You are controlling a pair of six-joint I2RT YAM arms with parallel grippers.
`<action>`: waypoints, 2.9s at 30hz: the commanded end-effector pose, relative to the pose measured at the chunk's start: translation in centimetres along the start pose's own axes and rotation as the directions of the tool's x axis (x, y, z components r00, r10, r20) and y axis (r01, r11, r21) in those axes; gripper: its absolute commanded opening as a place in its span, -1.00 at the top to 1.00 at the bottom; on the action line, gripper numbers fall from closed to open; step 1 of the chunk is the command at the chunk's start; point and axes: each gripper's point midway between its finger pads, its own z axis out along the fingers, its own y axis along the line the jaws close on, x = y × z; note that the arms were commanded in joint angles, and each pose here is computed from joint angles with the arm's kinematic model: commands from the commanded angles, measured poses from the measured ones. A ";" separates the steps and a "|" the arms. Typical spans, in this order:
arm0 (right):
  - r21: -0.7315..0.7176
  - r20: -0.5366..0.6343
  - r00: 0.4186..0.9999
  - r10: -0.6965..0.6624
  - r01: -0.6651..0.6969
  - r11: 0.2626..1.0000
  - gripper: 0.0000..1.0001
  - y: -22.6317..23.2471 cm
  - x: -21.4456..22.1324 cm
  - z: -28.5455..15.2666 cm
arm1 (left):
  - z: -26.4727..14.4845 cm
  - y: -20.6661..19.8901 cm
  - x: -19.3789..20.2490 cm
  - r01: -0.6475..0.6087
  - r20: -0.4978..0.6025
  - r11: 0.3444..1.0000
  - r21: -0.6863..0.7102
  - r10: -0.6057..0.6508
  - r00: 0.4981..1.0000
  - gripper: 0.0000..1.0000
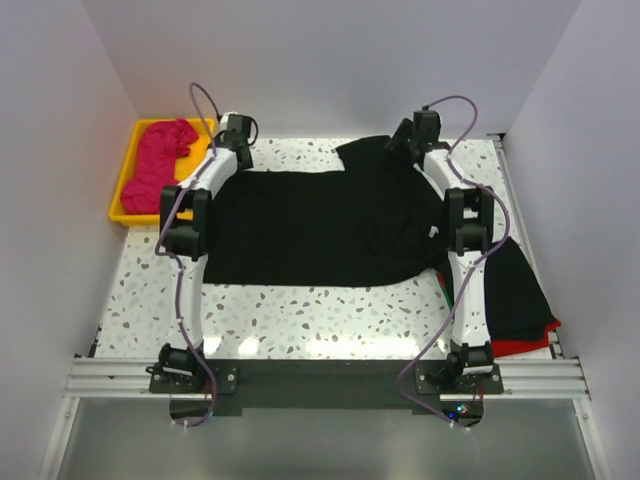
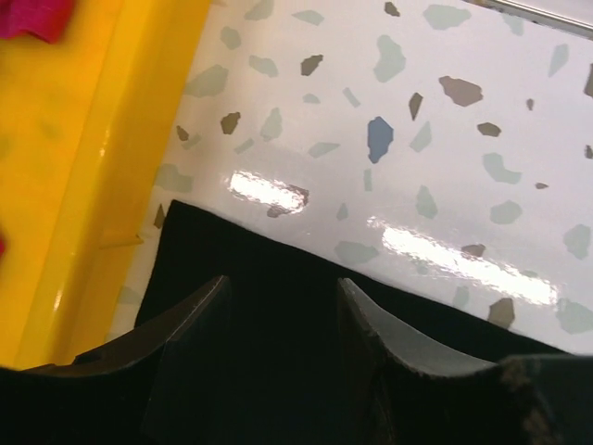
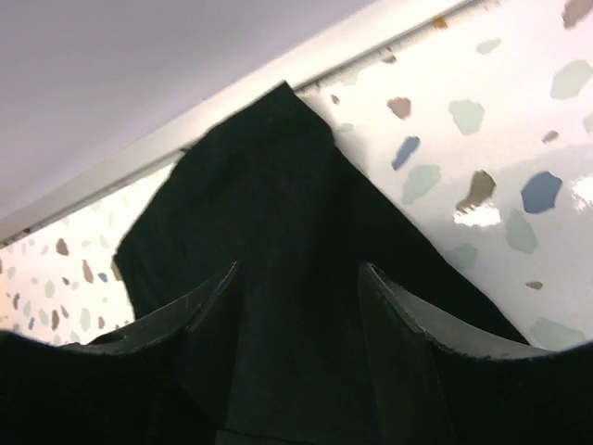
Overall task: Fold and stack the t-shirts
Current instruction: Fold the tshirt
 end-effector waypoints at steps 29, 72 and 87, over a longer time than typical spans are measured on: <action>-0.067 0.145 0.985 -0.092 0.102 0.993 -0.14 1.8 -3.9 0.4 | 4.4 0.1 3.8 0.032 -0.129 0.999 0.030 -0.028 0.991 0.01; -0.057 0.145 0.983 -0.117 0.126 0.990 -0.18 1.1 -4.4 0.5 | -2.4 0.7 -3.6 0.124 0.087 0.987 0.104 -0.134 0.987 0.13; -0.050 0.128 0.985 -0.119 0.126 0.991 -0.18 0.4 -3.9 0.8 | 1.9 0.4 1.9 0.105 -0.091 0.994 0.035 -0.102 0.991 0.09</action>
